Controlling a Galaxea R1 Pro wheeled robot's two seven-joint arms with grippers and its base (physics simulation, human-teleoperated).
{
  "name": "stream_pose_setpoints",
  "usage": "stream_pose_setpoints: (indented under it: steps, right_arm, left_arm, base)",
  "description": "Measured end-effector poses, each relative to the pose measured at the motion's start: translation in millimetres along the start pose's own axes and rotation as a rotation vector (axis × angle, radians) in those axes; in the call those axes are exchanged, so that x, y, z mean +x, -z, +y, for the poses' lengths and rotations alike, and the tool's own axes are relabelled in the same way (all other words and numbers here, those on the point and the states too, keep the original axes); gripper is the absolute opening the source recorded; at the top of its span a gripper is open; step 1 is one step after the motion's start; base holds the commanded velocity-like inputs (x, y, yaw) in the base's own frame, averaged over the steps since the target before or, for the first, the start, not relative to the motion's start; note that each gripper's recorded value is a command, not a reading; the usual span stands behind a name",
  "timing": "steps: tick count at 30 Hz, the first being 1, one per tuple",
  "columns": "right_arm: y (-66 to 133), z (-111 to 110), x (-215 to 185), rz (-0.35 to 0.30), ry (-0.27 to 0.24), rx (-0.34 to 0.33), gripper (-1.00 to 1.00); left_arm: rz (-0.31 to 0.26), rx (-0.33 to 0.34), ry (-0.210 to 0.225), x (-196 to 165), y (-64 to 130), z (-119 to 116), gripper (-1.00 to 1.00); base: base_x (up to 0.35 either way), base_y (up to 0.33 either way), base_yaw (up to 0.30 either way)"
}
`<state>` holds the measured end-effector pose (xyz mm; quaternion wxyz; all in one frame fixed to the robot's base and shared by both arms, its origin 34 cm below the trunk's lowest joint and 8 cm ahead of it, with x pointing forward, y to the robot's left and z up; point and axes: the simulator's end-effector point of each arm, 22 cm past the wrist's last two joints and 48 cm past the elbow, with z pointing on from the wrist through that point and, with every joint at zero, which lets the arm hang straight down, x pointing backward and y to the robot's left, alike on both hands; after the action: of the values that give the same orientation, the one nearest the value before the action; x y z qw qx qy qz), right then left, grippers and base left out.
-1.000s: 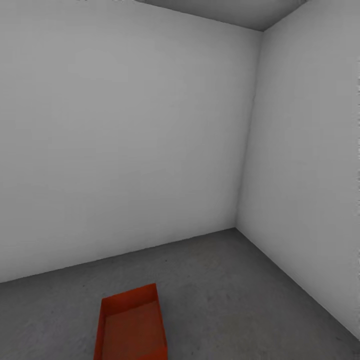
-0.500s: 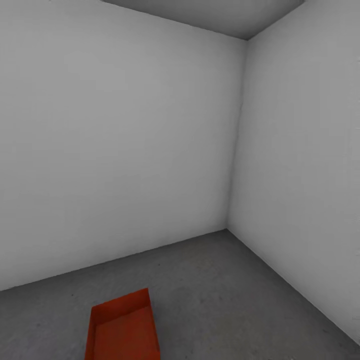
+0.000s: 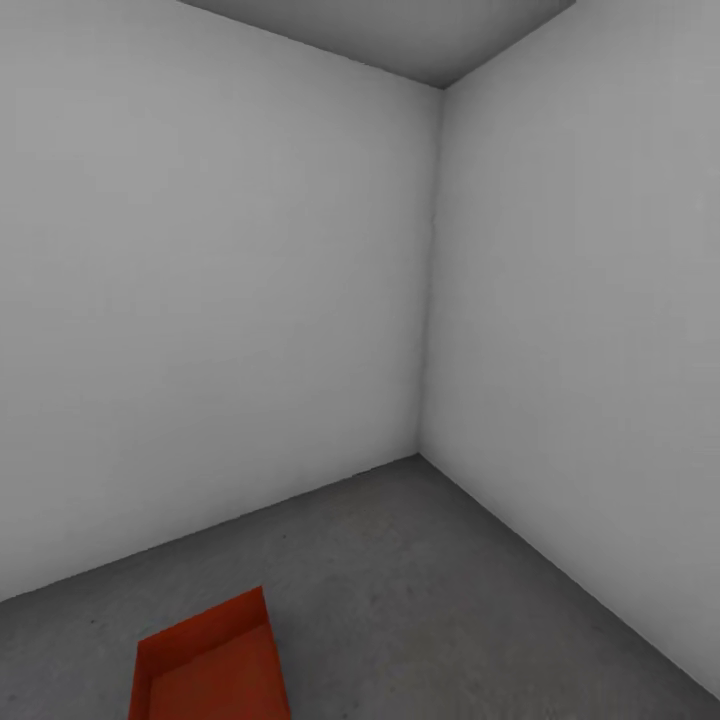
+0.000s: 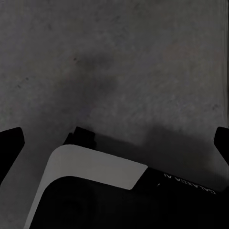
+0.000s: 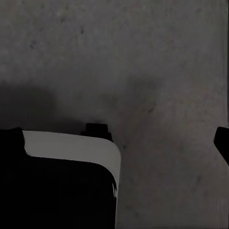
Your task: Move the two storage containers from the living room to the garage. In the garage, place one container on the floor and stack the other container on top of it (either order is fine).
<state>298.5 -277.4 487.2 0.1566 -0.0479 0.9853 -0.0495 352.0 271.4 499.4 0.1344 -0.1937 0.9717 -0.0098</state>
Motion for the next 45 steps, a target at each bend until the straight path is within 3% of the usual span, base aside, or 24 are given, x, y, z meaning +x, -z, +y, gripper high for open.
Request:
stream_pose_setpoints:
  steps: [45]
  right_arm:
    - [-0.2, -3.7, 0.1, 0.000, -0.001, 0.004, 1.00]
  left_arm:
    - [0.009, -0.005, -0.003, 7.5, -0.2, 3.5, 1.00]
  base:
    - [0.000, 0.000, -0.287]
